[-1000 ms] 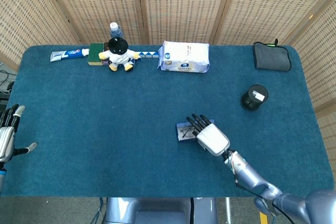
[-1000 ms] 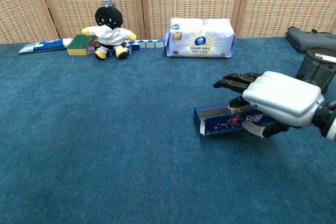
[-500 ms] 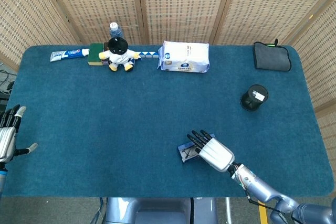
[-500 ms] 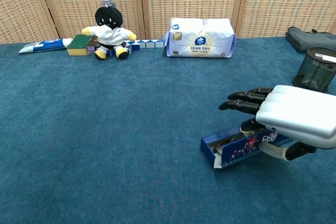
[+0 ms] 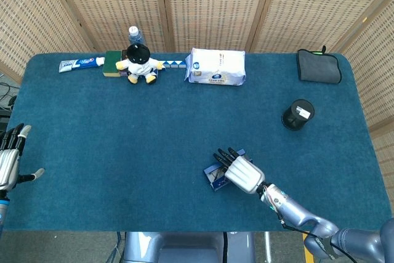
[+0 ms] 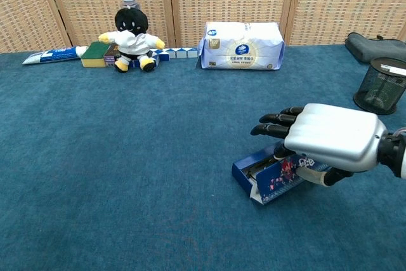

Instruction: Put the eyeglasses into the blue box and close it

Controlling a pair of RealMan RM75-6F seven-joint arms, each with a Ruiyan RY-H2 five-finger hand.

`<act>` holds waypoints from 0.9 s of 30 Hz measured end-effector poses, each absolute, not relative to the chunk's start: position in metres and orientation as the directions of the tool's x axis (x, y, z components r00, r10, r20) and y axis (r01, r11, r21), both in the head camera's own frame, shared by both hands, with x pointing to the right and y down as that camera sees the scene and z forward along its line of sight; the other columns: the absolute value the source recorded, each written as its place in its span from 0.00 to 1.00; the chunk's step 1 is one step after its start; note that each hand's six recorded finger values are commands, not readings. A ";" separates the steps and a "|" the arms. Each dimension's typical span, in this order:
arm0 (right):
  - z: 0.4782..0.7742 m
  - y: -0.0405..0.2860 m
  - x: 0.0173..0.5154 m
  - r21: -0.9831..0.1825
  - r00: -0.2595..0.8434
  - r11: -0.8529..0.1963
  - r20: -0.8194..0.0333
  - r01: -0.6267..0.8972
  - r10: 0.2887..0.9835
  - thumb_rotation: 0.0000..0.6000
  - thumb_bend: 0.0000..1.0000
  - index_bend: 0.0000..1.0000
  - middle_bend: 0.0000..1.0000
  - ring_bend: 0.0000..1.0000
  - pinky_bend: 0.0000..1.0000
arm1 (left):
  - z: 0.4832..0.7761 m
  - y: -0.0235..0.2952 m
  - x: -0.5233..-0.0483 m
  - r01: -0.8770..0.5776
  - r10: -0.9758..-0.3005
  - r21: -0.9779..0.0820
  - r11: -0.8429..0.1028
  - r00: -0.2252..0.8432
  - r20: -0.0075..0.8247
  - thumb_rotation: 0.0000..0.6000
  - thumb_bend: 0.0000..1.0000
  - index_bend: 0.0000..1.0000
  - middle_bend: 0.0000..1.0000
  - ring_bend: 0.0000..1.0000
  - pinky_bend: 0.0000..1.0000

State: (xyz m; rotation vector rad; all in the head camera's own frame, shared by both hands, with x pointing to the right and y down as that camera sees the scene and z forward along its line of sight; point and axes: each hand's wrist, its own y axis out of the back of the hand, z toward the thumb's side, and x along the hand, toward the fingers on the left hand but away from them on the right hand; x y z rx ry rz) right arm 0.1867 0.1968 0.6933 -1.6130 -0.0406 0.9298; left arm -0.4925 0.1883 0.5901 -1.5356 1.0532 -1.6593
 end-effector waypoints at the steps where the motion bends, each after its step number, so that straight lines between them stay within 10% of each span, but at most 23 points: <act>1: 0.694 0.197 0.185 -0.842 0.677 -0.287 -0.538 -0.456 0.502 1.00 0.62 0.67 0.09 0.02 0.17 | 0.590 0.188 -0.493 -0.067 -0.869 -0.876 -0.477 -0.117 0.482 1.00 0.00 0.00 0.00 0.00 0.00; 27: 0.695 0.168 0.166 -0.846 0.649 -0.263 -0.527 -0.464 0.549 1.00 0.62 0.67 0.09 0.02 0.17 | 0.591 0.188 -0.493 -0.067 -0.866 -0.875 -0.480 -0.120 0.485 1.00 0.00 0.00 0.00 0.00 0.00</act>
